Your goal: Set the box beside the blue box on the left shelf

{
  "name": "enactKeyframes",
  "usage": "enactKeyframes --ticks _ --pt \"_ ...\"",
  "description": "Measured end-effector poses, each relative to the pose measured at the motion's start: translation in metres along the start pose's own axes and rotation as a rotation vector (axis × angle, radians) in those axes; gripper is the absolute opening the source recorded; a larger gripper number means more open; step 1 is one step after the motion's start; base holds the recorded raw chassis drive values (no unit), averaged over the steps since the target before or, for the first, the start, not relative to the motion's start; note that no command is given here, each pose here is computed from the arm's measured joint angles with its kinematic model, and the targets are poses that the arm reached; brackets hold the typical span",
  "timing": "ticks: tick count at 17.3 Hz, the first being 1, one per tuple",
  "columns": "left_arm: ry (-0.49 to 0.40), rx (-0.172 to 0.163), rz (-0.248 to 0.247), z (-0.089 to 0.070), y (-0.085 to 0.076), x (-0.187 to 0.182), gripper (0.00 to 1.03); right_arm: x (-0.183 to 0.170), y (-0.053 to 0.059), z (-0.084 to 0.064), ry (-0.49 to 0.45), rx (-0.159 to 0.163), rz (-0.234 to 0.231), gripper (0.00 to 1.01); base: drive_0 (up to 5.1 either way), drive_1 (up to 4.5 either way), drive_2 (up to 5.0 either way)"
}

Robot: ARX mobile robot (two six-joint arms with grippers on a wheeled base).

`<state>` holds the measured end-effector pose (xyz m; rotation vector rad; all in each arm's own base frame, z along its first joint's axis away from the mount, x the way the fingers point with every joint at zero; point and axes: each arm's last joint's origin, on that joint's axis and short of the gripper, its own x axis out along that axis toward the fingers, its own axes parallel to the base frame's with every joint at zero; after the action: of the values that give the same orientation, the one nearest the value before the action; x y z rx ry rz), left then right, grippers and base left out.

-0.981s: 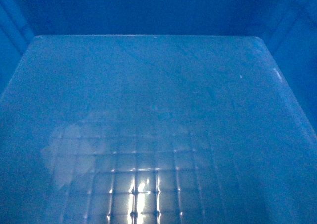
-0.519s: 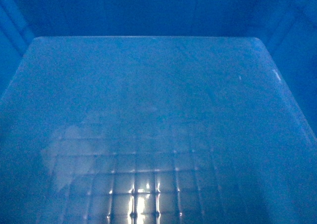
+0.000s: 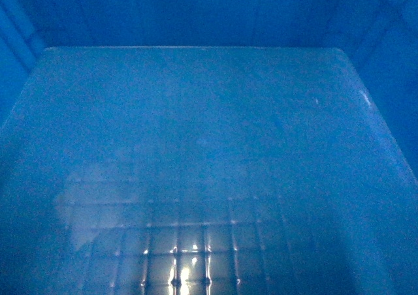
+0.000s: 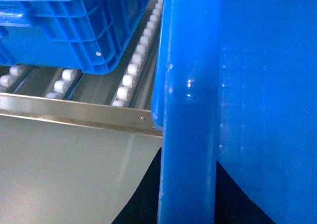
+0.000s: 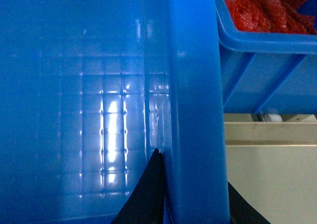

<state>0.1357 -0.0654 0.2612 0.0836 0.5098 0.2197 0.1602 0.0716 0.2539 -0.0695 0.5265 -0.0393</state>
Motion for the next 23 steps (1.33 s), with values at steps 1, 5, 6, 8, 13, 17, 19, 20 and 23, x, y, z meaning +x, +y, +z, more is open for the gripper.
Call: enactKeyframes --ticks 1,5,6,8,13,17,19,20,23 --pt "0.0 0.0 0.0 0.0 0.0 0.0 0.13 -0.0001 -0.0001 -0.0001 0.001 -0.001 -0.001 0.13 0.0 4.05 -4.0" --pt "0.001 0.001 0.0 -0.0001 0.0 0.0 0.13 -0.0001 -0.0001 -0.0003 0.002 -0.002 -0.001 0.13 0.0 4.05 -4.0" --pt "0.0 0.0 0.0 0.0 0.0 0.0 0.13 -0.0002 -0.0002 -0.0002 0.002 -0.001 -0.001 0.13 0.0 4.05 -4.0" --pt "0.0 0.0 0.0 0.0 0.0 0.0 0.13 -0.0001 -0.0001 -0.0002 0.001 -0.001 0.0 0.13 0.0 4.05 -4.0" --pt "0.002 0.001 -0.001 0.0 -0.0007 0.0007 0.13 0.0004 0.0002 -0.0001 0.001 -0.003 -0.001 0.13 0.0 4.05 -4.0" --pt "0.001 0.001 0.0 0.0 -0.0004 0.0004 0.13 -0.0001 -0.0001 -0.0002 0.001 -0.004 -0.001 0.13 0.0 0.0 0.0" --pt "0.0 0.0 0.0 0.0 -0.0002 0.0002 0.13 -0.0001 -0.0001 -0.0001 0.001 -0.003 -0.001 0.13 0.0 0.0 0.0" --pt "0.001 0.0 0.0 0.0 -0.0002 0.0002 0.13 -0.0001 -0.0001 -0.0002 0.001 -0.004 -0.001 0.13 0.0 0.0 0.0" --pt "0.0 0.0 0.0 0.0 -0.0002 0.0002 0.13 -0.0001 -0.0001 -0.0002 0.001 -0.004 -0.001 0.13 0.0 0.0 0.0"
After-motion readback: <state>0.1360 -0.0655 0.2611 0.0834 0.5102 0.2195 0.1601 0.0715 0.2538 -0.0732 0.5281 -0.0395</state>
